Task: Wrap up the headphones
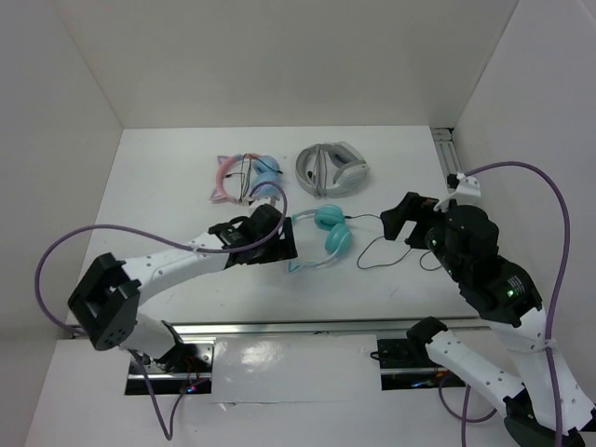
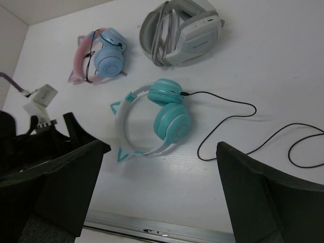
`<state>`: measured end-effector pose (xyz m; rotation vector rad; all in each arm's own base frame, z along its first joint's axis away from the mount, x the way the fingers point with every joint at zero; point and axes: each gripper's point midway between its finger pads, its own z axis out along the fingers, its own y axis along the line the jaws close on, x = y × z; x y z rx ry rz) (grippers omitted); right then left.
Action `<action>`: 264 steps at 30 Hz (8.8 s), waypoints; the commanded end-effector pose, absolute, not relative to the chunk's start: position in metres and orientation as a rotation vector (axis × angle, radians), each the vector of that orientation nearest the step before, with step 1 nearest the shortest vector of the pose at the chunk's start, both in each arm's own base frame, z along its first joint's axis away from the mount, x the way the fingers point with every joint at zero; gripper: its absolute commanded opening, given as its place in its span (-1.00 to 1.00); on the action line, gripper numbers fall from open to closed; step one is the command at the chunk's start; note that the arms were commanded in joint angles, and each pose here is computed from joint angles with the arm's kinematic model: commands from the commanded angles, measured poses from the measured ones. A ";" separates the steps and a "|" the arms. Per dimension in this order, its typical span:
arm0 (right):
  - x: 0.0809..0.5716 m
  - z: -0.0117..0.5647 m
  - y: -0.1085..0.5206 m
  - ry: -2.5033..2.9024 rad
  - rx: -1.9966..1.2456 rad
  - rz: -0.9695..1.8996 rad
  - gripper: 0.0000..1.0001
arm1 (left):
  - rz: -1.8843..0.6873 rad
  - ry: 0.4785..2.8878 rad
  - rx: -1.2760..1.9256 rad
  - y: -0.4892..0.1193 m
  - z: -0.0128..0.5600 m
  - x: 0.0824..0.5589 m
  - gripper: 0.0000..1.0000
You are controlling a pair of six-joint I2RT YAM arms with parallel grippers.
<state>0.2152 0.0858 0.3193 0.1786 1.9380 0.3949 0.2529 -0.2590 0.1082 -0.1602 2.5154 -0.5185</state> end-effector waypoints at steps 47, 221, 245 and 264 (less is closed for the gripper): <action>0.186 0.351 0.124 1.702 -0.059 0.719 0.99 | 0.319 2.367 -0.489 -0.156 0.133 0.252 -1.00; 0.186 0.224 0.349 1.438 -0.855 1.194 -0.50 | -0.858 1.607 0.752 -0.245 0.384 0.125 -1.00; 0.166 0.153 0.376 1.502 -0.846 1.399 -0.69 | -0.719 1.569 -0.268 -0.153 0.446 0.196 -1.00; 0.075 0.139 0.389 1.527 -1.023 1.359 -1.00 | -0.067 1.449 -0.578 -0.078 0.441 0.235 -1.00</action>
